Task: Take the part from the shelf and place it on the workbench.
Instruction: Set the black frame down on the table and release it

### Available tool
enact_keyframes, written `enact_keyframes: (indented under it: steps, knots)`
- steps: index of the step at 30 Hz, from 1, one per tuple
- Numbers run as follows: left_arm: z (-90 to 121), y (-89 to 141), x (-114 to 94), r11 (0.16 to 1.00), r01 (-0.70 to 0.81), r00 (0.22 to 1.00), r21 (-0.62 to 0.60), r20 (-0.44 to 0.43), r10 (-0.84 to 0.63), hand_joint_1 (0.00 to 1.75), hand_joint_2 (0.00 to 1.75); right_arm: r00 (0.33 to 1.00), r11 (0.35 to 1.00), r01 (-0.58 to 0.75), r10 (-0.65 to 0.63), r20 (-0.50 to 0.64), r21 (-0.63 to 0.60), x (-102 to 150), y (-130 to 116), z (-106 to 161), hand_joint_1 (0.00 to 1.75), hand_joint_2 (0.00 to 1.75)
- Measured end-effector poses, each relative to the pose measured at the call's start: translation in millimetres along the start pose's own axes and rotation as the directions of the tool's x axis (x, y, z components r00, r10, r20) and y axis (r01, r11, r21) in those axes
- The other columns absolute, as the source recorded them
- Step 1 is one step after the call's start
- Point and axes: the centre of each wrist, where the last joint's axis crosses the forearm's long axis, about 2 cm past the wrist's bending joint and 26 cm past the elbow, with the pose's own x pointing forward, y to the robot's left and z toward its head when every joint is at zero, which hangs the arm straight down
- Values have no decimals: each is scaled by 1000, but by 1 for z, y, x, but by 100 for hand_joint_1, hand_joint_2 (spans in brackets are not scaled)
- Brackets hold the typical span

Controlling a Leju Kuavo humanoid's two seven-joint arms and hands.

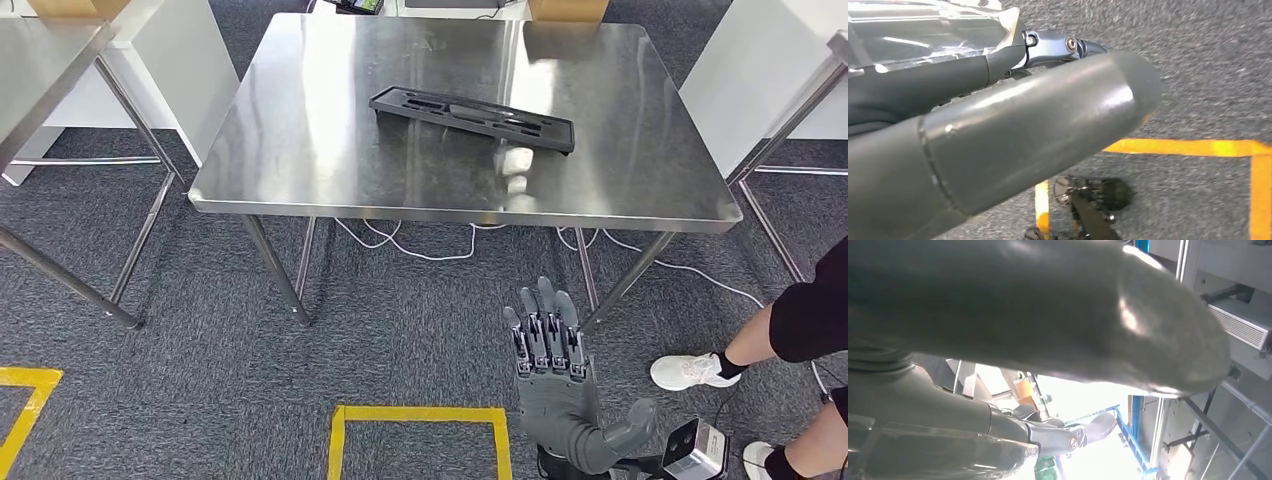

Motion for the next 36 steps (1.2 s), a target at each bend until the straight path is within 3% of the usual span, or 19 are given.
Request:
enact_keyframes:
  steps: [31,36]
  knots:
    - [-1,1,1,999,30,999,-19,12,-29,0,0,1000,995,-19,19,-9,-97,2,-5,15,0,0]
    - [0,1,-1,999,37,999,-19,7,-37,0,0,994,987,-103,97,-52,-127,2,-7,17,0,0]
